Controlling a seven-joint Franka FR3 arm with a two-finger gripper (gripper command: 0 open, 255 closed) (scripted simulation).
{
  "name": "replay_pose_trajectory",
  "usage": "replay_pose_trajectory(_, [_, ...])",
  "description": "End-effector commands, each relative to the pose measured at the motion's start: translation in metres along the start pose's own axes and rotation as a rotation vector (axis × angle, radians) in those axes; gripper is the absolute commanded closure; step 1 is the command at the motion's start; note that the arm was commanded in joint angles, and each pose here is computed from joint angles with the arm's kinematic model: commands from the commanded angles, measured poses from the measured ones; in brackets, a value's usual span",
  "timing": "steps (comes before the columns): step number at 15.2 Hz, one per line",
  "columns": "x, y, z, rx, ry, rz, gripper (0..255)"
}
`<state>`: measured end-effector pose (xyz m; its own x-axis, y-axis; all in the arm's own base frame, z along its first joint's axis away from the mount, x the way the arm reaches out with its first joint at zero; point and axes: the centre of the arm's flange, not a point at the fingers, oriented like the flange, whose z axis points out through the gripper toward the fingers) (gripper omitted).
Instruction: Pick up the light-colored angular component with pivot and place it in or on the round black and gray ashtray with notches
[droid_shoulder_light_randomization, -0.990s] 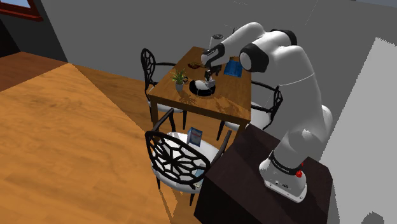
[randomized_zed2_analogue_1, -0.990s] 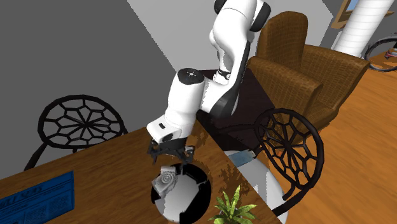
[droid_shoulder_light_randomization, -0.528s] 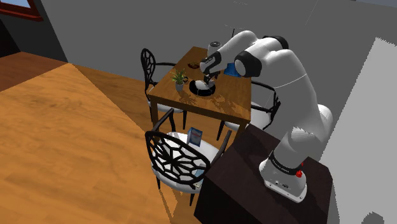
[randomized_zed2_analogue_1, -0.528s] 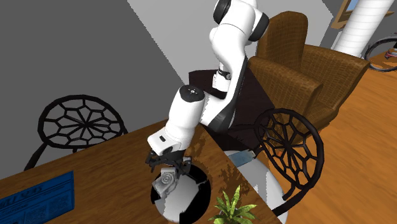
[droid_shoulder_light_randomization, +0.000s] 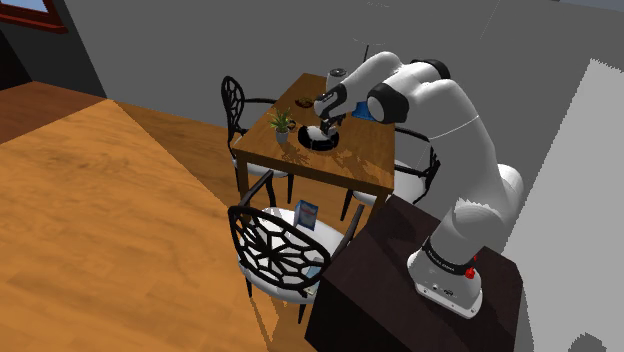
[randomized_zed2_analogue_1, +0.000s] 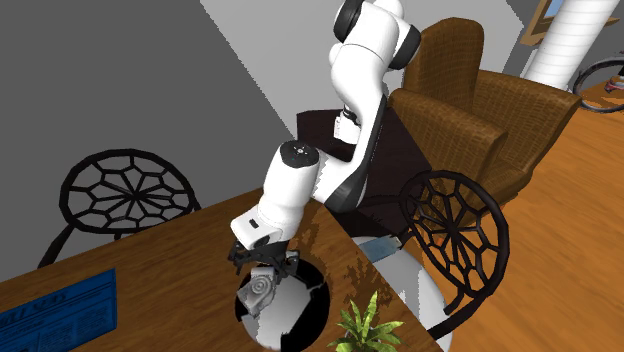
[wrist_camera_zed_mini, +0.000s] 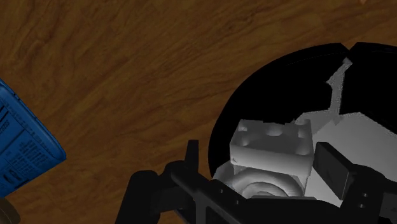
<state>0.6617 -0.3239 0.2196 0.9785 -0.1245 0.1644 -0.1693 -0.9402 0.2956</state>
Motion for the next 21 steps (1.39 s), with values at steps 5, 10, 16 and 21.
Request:
replay_pose_trajectory(5, [0.000, 0.000, 0.000, 0.000, 0.000, 0.000, 255])
replay_pose_trajectory(10, [-0.001, 0.000, 0.001, 0.000, 0.000, 0.000, 255])
replay_pose_trajectory(16, [0.004, 0.008, -0.025, 0.000, 0.000, 0.000, 255])
replay_pose_trajectory(21, [0.009, 0.016, -0.050, 0.000, 0.000, 0.000, 255])
